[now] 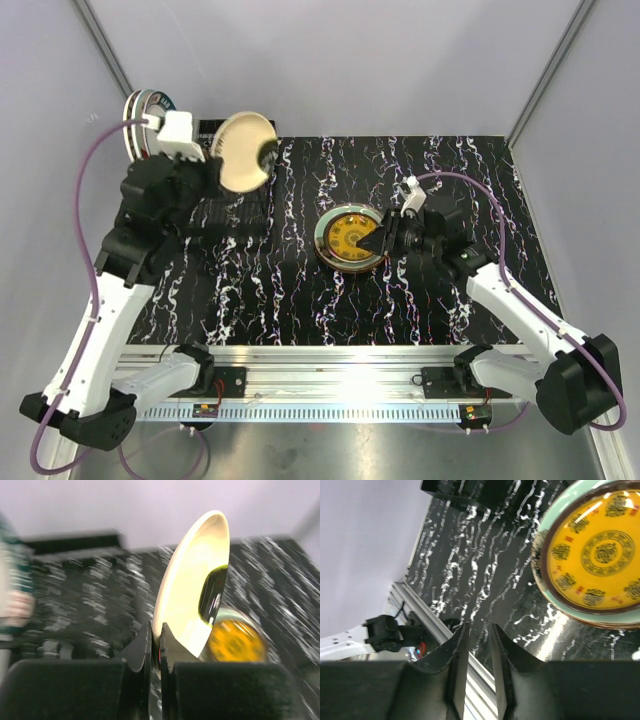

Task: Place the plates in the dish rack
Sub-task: Pass the plate from the right arm to the left, then insert the plate into the dish rack

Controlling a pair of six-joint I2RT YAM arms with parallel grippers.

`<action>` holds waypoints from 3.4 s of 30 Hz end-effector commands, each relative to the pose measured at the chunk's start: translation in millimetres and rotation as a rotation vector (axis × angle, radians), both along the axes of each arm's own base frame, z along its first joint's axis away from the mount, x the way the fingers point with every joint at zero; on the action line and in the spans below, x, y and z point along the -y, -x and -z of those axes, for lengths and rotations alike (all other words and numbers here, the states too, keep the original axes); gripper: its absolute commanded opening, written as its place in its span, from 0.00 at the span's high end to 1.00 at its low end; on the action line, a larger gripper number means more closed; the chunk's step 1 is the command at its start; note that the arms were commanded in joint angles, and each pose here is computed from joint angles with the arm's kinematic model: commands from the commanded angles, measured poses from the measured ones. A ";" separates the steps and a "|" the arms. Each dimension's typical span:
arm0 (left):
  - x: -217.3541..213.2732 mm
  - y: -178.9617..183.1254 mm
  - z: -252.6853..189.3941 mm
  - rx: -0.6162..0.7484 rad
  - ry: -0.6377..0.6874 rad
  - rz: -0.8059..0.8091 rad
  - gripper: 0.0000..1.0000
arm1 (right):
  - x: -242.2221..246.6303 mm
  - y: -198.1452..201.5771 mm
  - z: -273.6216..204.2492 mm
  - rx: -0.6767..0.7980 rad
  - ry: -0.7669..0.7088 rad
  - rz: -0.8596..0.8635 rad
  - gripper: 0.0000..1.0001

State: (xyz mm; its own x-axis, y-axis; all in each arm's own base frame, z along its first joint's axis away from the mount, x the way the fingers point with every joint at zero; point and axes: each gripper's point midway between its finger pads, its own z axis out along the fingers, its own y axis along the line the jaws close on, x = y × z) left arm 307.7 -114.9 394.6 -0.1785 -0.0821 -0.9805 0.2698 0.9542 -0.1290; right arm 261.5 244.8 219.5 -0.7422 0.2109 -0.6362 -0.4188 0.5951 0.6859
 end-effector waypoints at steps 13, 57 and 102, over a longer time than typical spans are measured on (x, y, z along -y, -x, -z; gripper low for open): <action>-114.5 -44.2 -92.8 0.177 -0.282 -0.567 1.00 | 21.5 -12.1 39.7 0.019 0.178 0.079 1.00; -180.1 -139.0 28.4 -0.065 -0.547 -0.699 1.00 | 29.9 -31.6 80.9 -0.133 0.197 0.106 0.71; -188.6 -148.1 75.8 -0.199 -0.637 -0.700 0.87 | 31.6 -34.5 89.8 -0.165 0.197 0.107 0.71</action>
State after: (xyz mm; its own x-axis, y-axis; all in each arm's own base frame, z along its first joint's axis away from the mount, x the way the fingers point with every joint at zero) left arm 455.4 66.3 315.8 -0.4618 0.3040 -0.8333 -0.3259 0.8156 0.4781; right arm 283.3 209.2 114.3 -0.8454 0.1565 -0.5107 -0.2128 0.7784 0.5906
